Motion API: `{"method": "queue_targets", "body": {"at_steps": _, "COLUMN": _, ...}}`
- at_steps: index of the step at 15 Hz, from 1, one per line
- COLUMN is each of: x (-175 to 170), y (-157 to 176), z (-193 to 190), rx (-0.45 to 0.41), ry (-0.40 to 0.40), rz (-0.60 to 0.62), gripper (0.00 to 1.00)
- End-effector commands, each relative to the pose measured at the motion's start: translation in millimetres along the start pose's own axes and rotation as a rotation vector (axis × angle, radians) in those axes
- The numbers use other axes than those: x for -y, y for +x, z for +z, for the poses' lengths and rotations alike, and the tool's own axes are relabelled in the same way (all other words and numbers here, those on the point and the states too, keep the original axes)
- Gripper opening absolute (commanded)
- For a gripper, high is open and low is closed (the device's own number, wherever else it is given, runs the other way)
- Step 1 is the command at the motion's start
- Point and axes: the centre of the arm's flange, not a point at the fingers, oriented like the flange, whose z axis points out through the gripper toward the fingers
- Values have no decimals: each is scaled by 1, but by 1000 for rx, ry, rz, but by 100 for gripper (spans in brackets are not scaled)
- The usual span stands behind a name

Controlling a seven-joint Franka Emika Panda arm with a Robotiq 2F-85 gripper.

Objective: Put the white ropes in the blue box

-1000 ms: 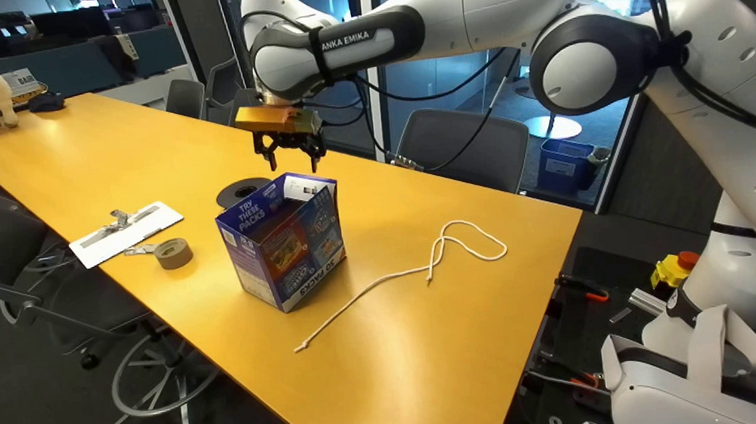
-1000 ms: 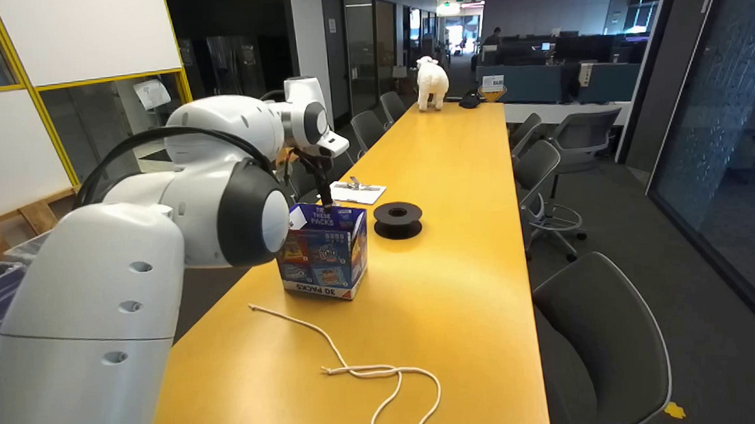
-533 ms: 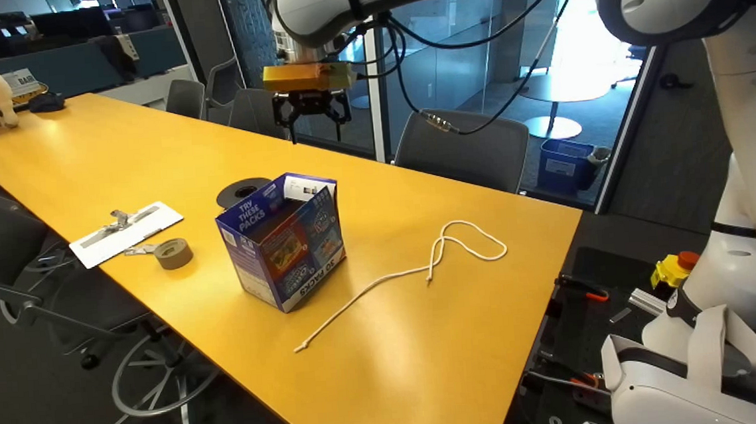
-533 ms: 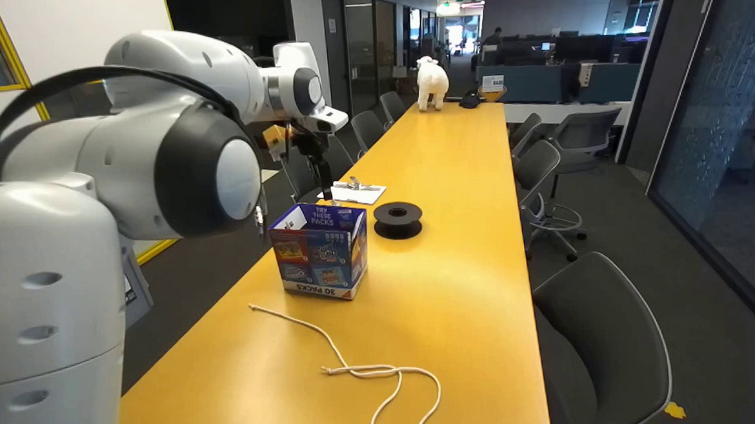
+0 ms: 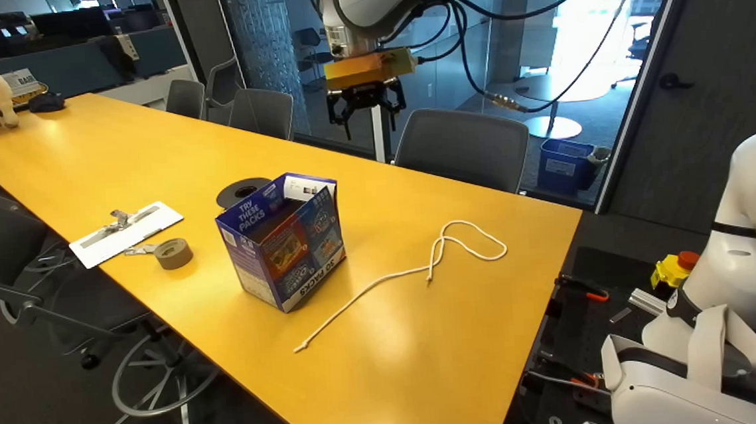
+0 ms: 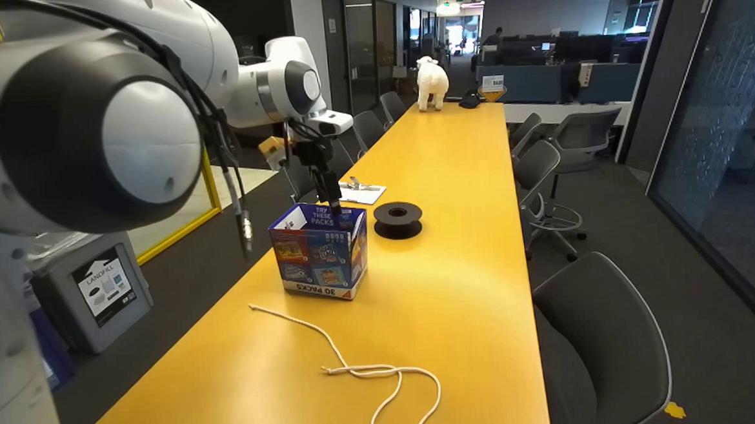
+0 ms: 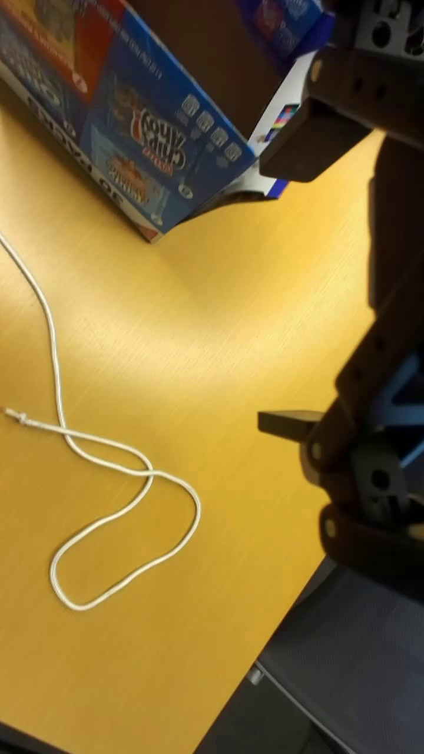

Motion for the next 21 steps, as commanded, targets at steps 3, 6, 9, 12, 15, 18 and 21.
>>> {"method": "queue_targets", "body": {"at_steps": 3, "x": -93, "y": -24, "z": 70, "rx": -20, "ry": 7, "rz": 85, "gripper": 100}}
{"method": "queue_targets", "body": {"at_steps": 6, "x": -130, "y": -20, "z": 115, "rx": -24, "ry": -20, "rz": 136, "gripper": 100}}
{"method": "queue_targets", "body": {"at_steps": 9, "x": -173, "y": -21, "z": 160, "rx": -14, "ry": -76, "rz": 105, "gripper": 100}}
{"method": "queue_targets", "body": {"at_steps": 12, "x": -210, "y": -24, "z": 201, "rx": 22, "ry": -87, "rz": 26, "gripper": 100}}
{"method": "queue_targets", "body": {"at_steps": 15, "x": -234, "y": -26, "z": 240, "rx": 67, "ry": -70, "rz": -69, "gripper": 100}}
{"method": "queue_targets", "body": {"at_steps": 18, "x": -251, "y": -26, "z": 273, "rx": 91, "ry": -24, "rz": -228, "gripper": 100}}
{"method": "queue_targets", "body": {"at_steps": 21, "x": -255, "y": -21, "z": 303, "rx": 86, "ry": 11, "rz": -385, "gripper": 100}}
